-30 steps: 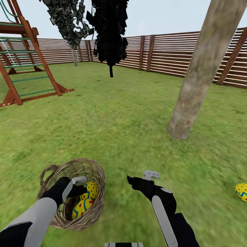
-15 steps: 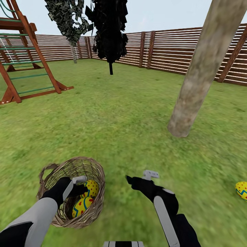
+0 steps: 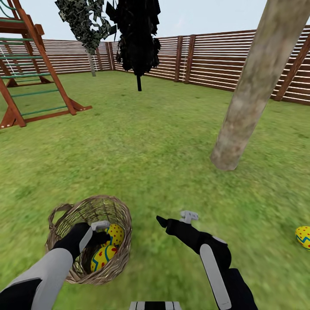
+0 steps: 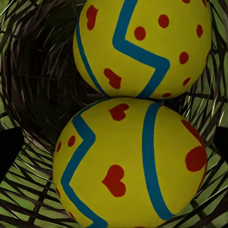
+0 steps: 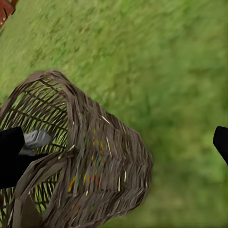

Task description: Take the three Easter eggs out of the wicker basket on the lawn in the garden, then place them on the lawn next to a single tree (choose any tree) so that all three eggs are next to the same tree and none are left in the basket.

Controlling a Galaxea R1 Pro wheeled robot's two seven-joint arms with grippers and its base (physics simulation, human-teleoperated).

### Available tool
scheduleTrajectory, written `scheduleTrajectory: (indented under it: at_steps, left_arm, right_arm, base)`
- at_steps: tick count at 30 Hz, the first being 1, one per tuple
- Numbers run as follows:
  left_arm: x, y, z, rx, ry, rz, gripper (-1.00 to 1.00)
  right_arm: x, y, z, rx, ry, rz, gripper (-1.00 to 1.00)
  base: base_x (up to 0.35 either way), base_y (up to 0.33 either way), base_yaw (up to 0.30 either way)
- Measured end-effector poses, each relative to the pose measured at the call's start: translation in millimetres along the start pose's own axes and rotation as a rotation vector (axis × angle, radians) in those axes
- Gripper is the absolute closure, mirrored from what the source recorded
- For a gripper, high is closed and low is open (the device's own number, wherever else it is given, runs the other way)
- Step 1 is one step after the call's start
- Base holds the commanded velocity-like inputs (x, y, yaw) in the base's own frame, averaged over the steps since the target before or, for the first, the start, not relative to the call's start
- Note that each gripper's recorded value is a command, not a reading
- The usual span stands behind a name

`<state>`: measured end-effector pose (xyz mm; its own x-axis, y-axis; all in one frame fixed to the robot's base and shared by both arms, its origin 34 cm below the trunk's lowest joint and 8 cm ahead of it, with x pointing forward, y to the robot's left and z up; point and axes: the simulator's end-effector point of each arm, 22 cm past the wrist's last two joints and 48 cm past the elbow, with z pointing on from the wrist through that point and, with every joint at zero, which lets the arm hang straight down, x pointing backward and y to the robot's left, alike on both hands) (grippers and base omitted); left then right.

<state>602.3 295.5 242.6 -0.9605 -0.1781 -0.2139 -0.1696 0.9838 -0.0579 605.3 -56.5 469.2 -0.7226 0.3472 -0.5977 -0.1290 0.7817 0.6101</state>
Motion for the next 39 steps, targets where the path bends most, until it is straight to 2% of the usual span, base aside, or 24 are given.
scheduleTrajectory:
  at_steps: [6,14,19,22,31,36,39]
  left_arm:
    - [2,-3,0.8,-0.002,0.005,0.004,-1.00]
    - [14,11,13.9,-0.074,0.029,0.019,-1.00]
    - [17,14,15.3,-0.101,0.030,0.068,-1.00]
    - [16,14,15.4,-0.104,0.028,0.079,-1.00]
    - [16,10,15.8,-0.079,0.027,0.081,-1.00]
    - [16,-5,16.1,-0.002,0.028,0.082,-1.00]
    - [16,-8,15.9,0.019,0.028,0.082,-1.00]
  right_arm:
    - [0,-1,-0.1,0.002,0.002,0.002,-1.00]
    - [9,-9,6.3,0.011,0.022,0.015,-1.00]
    - [9,-9,6.3,0.011,0.022,0.014,-1.00]
    - [9,-9,6.2,0.011,0.022,0.015,-1.00]
    - [10,-9,6.3,0.010,0.022,0.014,-1.00]
    - [10,-9,6.3,0.010,0.023,0.014,-1.00]
    - [10,-9,6.4,0.010,0.023,0.014,-1.00]
  base:
    - [0.000,0.000,0.000]
    - [0.000,0.000,0.000]
    - [0.000,0.000,0.000]
    - [0.000,0.000,0.000]
    - [0.000,0.000,0.000]
    - [0.000,0.000,0.000]
    - [0.000,0.000,0.000]
